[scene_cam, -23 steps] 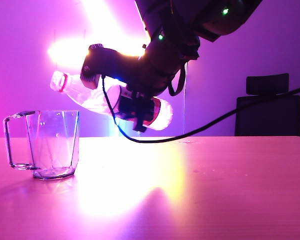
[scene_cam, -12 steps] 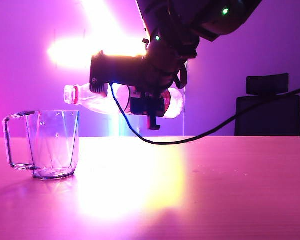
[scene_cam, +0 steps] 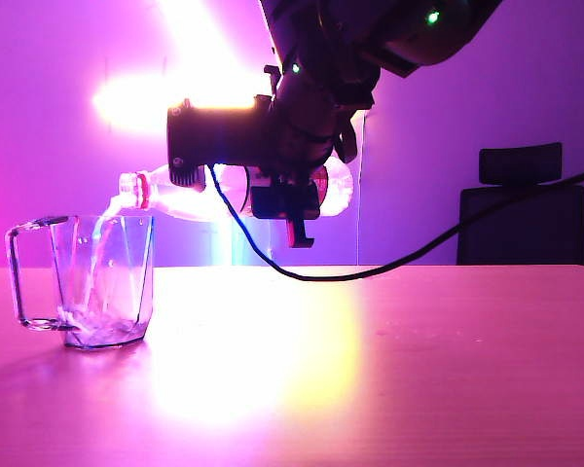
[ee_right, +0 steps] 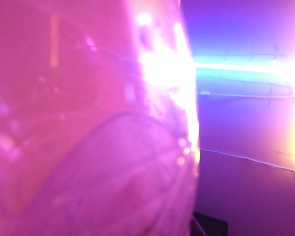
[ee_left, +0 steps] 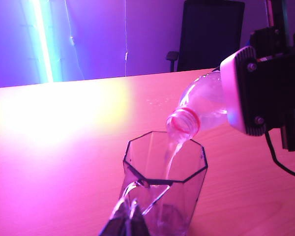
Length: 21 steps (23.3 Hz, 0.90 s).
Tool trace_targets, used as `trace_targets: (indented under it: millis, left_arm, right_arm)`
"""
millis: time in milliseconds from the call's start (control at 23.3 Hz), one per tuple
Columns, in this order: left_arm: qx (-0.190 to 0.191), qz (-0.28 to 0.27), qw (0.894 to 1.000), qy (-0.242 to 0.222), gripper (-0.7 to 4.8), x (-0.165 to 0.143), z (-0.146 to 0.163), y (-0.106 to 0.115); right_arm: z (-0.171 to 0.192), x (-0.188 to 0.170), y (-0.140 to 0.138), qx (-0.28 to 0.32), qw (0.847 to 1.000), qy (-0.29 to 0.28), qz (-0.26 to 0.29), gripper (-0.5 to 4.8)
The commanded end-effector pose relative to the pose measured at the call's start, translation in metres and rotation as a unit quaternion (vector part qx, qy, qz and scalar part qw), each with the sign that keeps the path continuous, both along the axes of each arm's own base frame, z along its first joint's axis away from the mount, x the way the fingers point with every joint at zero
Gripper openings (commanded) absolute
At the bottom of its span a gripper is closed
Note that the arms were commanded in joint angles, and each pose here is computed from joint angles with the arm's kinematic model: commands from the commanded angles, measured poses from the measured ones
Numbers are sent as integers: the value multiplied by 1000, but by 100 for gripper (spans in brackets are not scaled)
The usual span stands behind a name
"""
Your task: Pick up the mineral water bottle on the table and pour water into the mug until it's half full.
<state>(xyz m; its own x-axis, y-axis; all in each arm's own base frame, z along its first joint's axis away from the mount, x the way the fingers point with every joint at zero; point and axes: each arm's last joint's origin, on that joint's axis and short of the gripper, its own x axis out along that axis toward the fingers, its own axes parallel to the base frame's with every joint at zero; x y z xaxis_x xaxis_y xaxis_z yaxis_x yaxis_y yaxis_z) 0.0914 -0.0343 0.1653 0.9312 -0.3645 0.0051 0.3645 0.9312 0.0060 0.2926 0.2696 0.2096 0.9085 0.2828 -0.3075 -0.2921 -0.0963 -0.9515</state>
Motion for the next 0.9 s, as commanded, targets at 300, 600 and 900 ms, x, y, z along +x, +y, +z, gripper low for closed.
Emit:
trace_targets:
  millis: [300,600,900]
  left_arm:
    - [-3,-2,1000,-5,-2,0,2,0]
    - [-3,-2,1000,-6,-2,0,2,0]
    - [-3,-2,1000,-5,-2,0,2,0]
  right_arm:
    - [14,-1,2,-3,999,-42,-13,229]
    - [15,-1,1,-15,998,-51,-33,229]
    - [16,0,1,-11,998,-56,-33,229]
